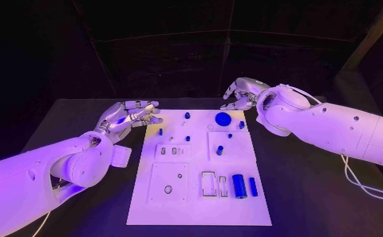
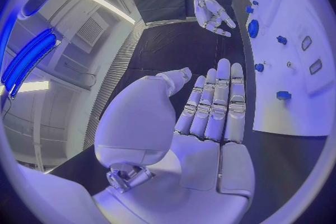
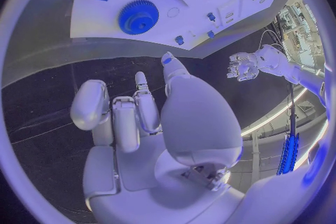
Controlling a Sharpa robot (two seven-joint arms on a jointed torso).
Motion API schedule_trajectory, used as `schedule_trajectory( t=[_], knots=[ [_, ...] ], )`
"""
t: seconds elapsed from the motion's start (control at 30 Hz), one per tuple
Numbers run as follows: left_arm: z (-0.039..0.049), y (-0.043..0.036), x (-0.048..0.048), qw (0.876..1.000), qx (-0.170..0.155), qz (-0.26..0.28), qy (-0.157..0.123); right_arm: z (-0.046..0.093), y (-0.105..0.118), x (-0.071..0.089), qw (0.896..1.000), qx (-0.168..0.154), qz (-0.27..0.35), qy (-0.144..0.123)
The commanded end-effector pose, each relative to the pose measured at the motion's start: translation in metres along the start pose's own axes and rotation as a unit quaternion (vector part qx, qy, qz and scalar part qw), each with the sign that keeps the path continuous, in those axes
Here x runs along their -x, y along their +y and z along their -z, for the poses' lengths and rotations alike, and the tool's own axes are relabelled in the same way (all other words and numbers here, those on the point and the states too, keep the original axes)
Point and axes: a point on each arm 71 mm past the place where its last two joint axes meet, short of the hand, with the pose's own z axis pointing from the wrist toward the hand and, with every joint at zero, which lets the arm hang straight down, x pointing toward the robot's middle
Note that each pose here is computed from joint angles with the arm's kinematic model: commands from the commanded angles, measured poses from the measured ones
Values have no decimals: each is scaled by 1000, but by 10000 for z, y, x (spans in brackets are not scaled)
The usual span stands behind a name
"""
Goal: Assemble the parts on the task board
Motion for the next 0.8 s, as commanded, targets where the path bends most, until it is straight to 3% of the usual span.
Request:
schedule_trajectory(
  t=[0.03, 0.8],
  knots=[
    [-10, -8, -23, 1000, -4, 2, 9, -21, -14, -41, 999, -18, 15, 29],
    [-18, 33, -23, 1000, -1, 4, 10, -122, 37, -253, 996, -16, 39, 82]
  ],
)
